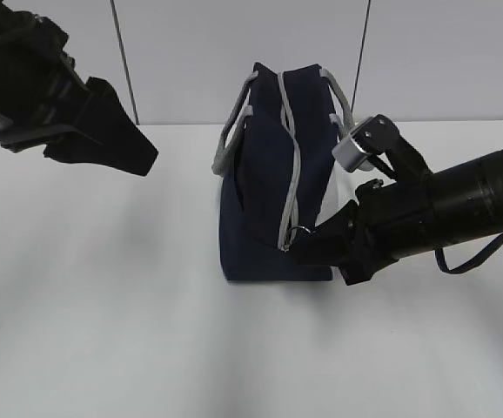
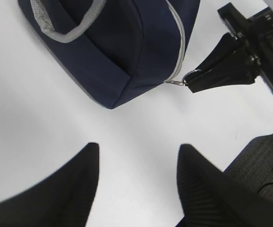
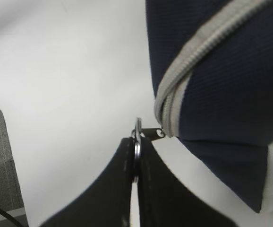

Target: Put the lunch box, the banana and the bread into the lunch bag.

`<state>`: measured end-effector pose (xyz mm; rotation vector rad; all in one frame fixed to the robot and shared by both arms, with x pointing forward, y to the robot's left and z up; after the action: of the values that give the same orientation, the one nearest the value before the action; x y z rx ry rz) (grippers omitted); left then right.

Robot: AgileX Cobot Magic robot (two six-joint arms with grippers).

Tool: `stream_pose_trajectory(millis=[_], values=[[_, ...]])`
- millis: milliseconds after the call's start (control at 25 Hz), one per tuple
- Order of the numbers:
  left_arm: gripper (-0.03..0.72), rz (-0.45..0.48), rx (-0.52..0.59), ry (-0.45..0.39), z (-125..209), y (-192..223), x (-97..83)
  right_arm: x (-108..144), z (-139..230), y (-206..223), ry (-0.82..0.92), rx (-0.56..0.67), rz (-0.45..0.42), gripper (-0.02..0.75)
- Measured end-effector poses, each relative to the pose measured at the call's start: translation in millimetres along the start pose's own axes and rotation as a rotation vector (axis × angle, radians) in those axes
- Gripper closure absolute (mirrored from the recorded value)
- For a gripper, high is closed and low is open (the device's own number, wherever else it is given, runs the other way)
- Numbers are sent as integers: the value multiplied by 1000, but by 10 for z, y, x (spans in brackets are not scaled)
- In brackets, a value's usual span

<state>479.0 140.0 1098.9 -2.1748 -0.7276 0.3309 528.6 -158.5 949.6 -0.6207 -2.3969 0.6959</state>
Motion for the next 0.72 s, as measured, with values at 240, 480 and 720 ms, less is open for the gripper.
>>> stream_pose_trajectory(millis=[240,480,720], values=[[309,0,0,0,0,0,0,81,-209,-148,-68,-60,22,754],[309,-4,-6,0,-7,0,5,98,-461,-239,-120,-116,39,754],[309,-9,-13,12,-15,0,10,99,-635,-293,-154,-152,52,754]])
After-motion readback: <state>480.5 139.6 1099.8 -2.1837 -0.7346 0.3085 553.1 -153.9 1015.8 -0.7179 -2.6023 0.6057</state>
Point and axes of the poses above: a point on each arm's last joint axis where the gripper is mounted, y pointing out along that axis toward the gripper, x along the wrist's bending axis when the last joint is at zero, z = x × y, the point moved 2 cm from there along y, pointing out along that axis toward the gripper, and after that the axes turned 15 degrees about y, right-handed, at the moved point
